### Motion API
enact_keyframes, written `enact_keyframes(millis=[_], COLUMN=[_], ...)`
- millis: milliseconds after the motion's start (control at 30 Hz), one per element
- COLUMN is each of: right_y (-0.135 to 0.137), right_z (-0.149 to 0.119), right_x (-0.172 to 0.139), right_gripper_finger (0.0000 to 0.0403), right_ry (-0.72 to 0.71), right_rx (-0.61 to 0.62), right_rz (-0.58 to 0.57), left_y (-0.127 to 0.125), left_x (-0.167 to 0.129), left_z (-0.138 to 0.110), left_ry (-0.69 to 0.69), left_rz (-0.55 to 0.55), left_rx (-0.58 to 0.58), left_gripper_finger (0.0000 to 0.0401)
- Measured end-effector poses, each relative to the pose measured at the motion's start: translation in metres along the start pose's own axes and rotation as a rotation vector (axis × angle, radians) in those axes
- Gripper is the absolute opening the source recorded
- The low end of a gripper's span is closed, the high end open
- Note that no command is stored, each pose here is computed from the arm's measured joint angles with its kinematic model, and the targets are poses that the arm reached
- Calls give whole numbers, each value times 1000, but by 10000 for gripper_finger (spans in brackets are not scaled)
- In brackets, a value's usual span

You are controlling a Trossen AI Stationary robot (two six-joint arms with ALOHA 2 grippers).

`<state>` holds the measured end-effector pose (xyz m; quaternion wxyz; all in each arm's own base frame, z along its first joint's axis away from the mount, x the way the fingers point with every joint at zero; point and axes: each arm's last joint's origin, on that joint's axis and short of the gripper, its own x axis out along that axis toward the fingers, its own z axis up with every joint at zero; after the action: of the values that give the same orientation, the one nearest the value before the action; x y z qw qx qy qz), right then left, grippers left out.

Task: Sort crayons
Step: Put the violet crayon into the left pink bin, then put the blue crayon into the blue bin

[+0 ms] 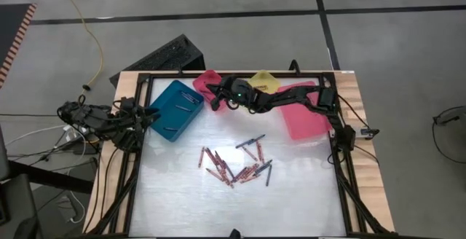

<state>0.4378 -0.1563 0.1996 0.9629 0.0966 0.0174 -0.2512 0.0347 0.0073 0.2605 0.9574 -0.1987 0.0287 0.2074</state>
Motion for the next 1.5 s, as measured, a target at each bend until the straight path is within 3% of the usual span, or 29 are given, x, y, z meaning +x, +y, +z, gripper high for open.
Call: enact_keyframes(millis=[133,433,700,900,1133,1300,1500], right_y=[-8,-17,-8,8,24,33,57], right_z=[-1,1,36,79,117,116,89], right_x=[3,4,-11,-49,-119,-155,-170], right_gripper_finger=[19,96,109,109,109,109,109], right_ry=[68,83,66,191,408,606,808], right_rx=[11,32,34,-56,-220,-273,-340], right_rz=[-66,-88,40,138,195,224,290], left_y=[0,0,0,0,0,0,0], left_x=[0,0,0,0,0,0,0], left_z=[0,0,0,0,0,0,0], left_ry=[-1,-1,-2,0,1,3,3], left_rz=[0,1,3,1,1,3,3], left_rx=[0,-1,0,1,2,2,0], left_gripper_finger=[145,145,145,145,145,145,145])
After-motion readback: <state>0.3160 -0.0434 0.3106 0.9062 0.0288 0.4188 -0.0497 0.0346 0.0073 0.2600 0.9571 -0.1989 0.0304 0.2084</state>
